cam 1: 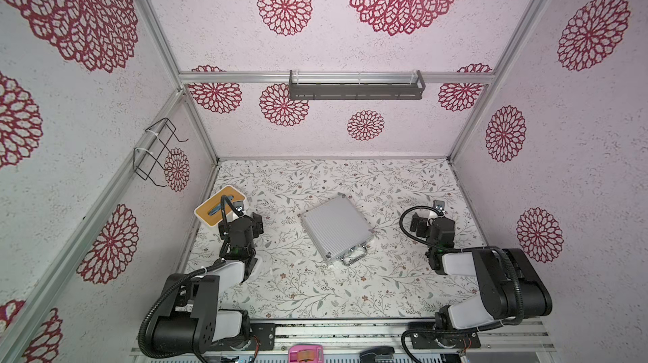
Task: Close the poker set cases
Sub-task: Reset both arms
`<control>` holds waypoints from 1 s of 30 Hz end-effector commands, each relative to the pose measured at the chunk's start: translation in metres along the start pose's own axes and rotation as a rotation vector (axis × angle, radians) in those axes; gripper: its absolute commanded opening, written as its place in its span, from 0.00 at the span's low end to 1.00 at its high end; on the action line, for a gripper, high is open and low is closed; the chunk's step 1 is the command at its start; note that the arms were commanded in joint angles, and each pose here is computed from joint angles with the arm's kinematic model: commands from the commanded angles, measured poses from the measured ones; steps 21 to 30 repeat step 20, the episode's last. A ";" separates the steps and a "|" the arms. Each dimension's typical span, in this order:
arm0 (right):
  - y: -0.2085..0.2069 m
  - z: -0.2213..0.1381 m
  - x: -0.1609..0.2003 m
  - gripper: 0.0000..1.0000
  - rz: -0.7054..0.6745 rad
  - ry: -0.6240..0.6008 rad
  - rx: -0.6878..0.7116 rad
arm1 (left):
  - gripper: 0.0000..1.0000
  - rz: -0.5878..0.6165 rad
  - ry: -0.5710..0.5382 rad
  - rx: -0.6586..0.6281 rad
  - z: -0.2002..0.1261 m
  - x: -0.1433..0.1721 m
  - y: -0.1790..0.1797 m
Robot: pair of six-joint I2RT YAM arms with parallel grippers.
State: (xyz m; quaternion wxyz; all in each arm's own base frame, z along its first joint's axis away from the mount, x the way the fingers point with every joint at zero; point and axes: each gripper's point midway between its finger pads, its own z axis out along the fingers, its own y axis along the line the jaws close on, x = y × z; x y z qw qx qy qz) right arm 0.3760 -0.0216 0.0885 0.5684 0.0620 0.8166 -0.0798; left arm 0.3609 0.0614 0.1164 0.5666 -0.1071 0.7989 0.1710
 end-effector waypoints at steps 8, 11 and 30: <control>-0.002 -0.010 -0.024 0.99 0.010 -0.168 -0.004 | 1.00 -0.120 -0.151 0.007 0.020 -0.018 0.009; -0.002 -0.010 -0.025 0.99 0.011 -0.174 -0.005 | 1.00 -0.134 -0.134 0.011 0.023 -0.018 0.010; -0.002 -0.009 -0.024 0.99 0.009 -0.164 -0.010 | 0.99 -0.138 -0.109 0.003 0.027 -0.016 0.012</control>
